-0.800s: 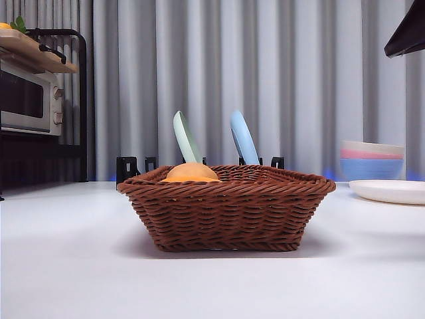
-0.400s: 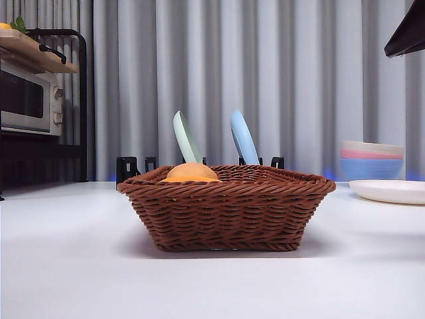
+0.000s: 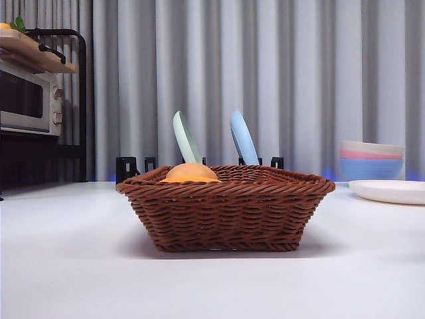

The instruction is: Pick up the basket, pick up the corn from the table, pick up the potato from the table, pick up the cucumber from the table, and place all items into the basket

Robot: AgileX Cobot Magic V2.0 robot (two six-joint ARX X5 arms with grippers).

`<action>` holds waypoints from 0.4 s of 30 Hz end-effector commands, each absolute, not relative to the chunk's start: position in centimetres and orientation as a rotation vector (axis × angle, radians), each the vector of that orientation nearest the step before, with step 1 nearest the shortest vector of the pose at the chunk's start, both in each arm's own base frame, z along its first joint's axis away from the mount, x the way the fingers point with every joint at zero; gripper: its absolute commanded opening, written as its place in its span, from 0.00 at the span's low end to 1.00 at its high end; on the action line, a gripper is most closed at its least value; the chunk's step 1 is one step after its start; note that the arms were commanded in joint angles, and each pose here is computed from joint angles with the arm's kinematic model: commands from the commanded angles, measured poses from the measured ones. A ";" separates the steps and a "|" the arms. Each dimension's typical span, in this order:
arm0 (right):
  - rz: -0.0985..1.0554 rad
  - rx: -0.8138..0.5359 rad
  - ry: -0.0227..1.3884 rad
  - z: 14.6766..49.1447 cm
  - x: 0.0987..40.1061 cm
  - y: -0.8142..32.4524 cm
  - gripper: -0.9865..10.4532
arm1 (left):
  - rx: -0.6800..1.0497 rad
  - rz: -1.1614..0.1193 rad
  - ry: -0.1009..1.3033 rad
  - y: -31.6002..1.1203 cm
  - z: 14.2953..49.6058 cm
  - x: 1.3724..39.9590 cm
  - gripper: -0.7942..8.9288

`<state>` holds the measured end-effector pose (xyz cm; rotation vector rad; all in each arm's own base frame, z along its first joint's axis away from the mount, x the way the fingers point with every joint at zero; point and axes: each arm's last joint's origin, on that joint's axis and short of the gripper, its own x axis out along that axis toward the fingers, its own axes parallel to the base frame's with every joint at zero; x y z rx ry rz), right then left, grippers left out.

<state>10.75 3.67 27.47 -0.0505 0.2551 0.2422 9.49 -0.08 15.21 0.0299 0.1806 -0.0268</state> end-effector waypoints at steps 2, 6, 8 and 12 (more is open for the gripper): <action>0.237 -0.093 0.181 25.3 9.9 2.3 0.09 | 0.020 -0.028 0.194 -0.1 14.8 9.5 0.08; 0.186 -0.080 0.082 22.7 9.2 1.2 0.09 | 0.019 -0.028 0.194 -0.1 14.8 9.5 0.08; 0.177 -0.077 0.052 21.1 9.1 0.9 0.09 | 0.020 -0.028 0.194 -0.1 14.8 9.5 0.08; 0.148 -0.073 0.061 18.4 9.3 0.7 0.09 | 0.020 -0.028 0.194 -0.1 14.8 9.5 0.08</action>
